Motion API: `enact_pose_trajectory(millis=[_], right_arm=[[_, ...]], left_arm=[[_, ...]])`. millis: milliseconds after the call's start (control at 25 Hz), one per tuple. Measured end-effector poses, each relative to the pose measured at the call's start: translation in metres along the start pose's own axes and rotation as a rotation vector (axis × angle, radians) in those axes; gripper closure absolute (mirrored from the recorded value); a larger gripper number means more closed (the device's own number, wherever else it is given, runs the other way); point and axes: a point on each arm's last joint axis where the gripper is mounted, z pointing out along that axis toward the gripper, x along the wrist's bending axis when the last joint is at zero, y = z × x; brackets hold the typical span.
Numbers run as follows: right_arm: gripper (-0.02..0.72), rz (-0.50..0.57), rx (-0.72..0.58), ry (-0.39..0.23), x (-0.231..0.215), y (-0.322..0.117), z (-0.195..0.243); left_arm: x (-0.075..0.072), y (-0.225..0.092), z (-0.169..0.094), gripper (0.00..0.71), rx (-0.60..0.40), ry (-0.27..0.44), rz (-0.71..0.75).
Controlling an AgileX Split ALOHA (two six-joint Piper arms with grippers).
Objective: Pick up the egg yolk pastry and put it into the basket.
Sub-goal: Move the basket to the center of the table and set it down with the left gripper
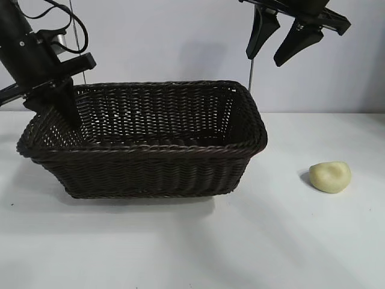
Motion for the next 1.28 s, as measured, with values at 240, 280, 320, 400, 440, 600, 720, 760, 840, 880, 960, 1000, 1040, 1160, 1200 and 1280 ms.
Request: enact_pose_trajectory(millis=[240, 280, 320, 400, 440, 600, 720, 760, 840, 880, 960, 1000, 1040, 1160, 1200, 1280], right_arm=[[0.323, 0.000, -0.001, 0.000, 0.000, 0.000, 0.000], [0.323, 0.000, -0.001, 0.000, 0.000, 0.000, 0.000], [0.323, 0.000, -0.001, 0.000, 0.000, 0.000, 0.000], [0.323, 0.000, -0.001, 0.000, 0.000, 0.000, 0.000], [0.323, 0.000, -0.002, 0.000, 0.000, 0.000, 0.000], [0.323, 0.000, -0.003, 0.000, 0.000, 0.000, 0.000], [0.323, 0.000, -0.004, 0.000, 0.000, 0.000, 0.000], [0.323, 0.000, -0.004, 0.000, 0.000, 0.000, 0.000], [0.323, 0.000, -0.004, 0.000, 0.000, 0.000, 0.000], [0.323, 0.000, -0.004, 0.000, 0.000, 0.000, 0.000], [0.323, 0.000, -0.004, 0.000, 0.000, 0.000, 0.000], [0.323, 0.000, -0.004, 0.000, 0.000, 0.000, 0.000], [0.323, 0.000, -0.004, 0.000, 0.000, 0.000, 0.000], [0.323, 0.000, -0.004, 0.000, 0.000, 0.000, 0.000], [0.323, 0.000, -0.004, 0.000, 0.000, 0.000, 0.000], [0.323, 0.000, -0.004, 0.000, 0.000, 0.000, 0.000]], left_arm=[[-0.007, 0.003, 0.019, 0.604, 0.001, 0.002, 0.036], [-0.010, 0.002, 0.024, 0.604, 0.008, 0.002, 0.050], [-0.012, 0.002, 0.031, 0.604, 0.018, 0.002, 0.064], [-0.015, 0.001, 0.042, 0.604, 0.033, 0.001, 0.078], [-0.016, 0.002, 0.046, 0.604, 0.036, -0.001, 0.079], [-0.014, 0.003, 0.048, 0.604, 0.033, -0.006, 0.071], [-0.012, 0.003, 0.050, 0.604, 0.035, -0.012, 0.064], [-0.012, 0.004, 0.050, 0.604, 0.034, -0.012, 0.064], [-0.012, 0.004, 0.050, 0.604, 0.034, -0.013, 0.063], [-0.012, 0.004, 0.050, 0.604, 0.034, -0.013, 0.063], [-0.012, 0.004, 0.050, 0.604, 0.034, -0.013, 0.063], [-0.012, 0.004, 0.050, 0.593, 0.032, -0.013, 0.063], [-0.013, 0.004, 0.050, 0.562, 0.030, -0.017, 0.060], [-0.013, 0.005, 0.050, 0.362, 0.017, -0.021, 0.056], [-0.013, 0.005, 0.050, 0.287, 0.017, -0.021, 0.055], [-0.013, 0.005, 0.050, 0.200, 0.016, -0.021, 0.056]])
